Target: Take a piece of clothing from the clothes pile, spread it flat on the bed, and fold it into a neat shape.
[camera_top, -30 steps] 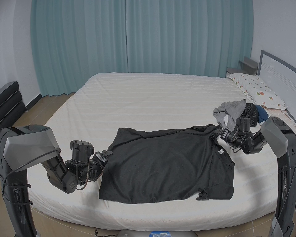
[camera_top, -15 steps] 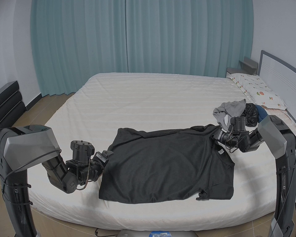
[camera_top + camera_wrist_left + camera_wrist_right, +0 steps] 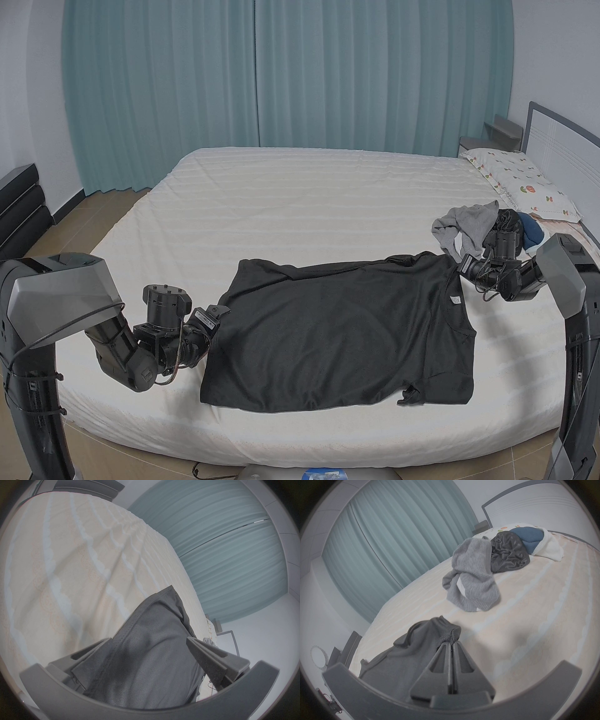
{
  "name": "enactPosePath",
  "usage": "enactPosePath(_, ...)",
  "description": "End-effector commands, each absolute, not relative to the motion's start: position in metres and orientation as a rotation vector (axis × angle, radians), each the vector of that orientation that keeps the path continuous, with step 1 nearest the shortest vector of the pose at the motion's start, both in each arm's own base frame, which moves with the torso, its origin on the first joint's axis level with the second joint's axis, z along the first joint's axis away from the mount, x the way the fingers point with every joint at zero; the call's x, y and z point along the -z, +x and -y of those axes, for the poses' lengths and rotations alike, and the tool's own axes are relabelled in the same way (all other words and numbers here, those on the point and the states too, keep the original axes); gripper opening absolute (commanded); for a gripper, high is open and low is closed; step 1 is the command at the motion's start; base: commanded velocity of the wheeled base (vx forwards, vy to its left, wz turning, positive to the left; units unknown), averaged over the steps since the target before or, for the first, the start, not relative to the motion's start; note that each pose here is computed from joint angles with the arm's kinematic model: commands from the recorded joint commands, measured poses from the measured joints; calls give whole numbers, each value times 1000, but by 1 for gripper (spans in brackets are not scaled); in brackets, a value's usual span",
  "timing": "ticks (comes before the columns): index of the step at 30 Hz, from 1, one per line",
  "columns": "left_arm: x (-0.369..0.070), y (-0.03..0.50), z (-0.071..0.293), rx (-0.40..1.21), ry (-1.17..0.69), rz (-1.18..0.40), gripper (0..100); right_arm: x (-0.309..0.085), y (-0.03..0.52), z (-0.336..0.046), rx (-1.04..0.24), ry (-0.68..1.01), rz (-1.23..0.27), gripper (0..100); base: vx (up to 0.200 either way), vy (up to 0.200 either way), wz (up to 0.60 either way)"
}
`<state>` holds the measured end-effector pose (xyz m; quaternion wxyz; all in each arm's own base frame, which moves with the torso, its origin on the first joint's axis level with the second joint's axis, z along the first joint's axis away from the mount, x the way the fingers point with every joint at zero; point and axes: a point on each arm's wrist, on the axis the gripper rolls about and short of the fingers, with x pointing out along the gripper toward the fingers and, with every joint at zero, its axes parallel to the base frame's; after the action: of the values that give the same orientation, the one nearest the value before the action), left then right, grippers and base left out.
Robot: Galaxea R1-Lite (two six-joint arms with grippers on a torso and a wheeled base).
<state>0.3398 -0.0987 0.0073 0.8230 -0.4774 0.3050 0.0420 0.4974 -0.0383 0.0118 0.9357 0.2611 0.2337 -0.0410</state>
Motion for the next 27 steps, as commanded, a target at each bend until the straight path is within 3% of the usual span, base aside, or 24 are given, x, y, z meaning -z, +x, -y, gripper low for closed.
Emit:
enactPosePath(1, -7, 340, 99, -89, -1014, -649, 100, -12, 502, 51, 103, 543, -452, 0, 0, 0, 0)
enactPosePath(10, -6, 340, 99, -91, -1015, -651, 100, -1, 504, 52, 109, 548, -468, 0, 0, 0, 0)
enactPosePath(11, -6, 340, 99, -92, -1013, -651, 100, -1, 503, 52, 107, 552, -468, 100, 0, 0, 0)
enactPosePath(18, -5, 340, 98, -95, -1013, -651, 100, -39, 474, 52, 69, 706, -481, 100, 0, 0, 0)
enactPosePath(27, -8, 336, 98, -95, -1010, -650, 100, -61, 402, 48, 51, 746, -559, 100, -22, 0, 0)
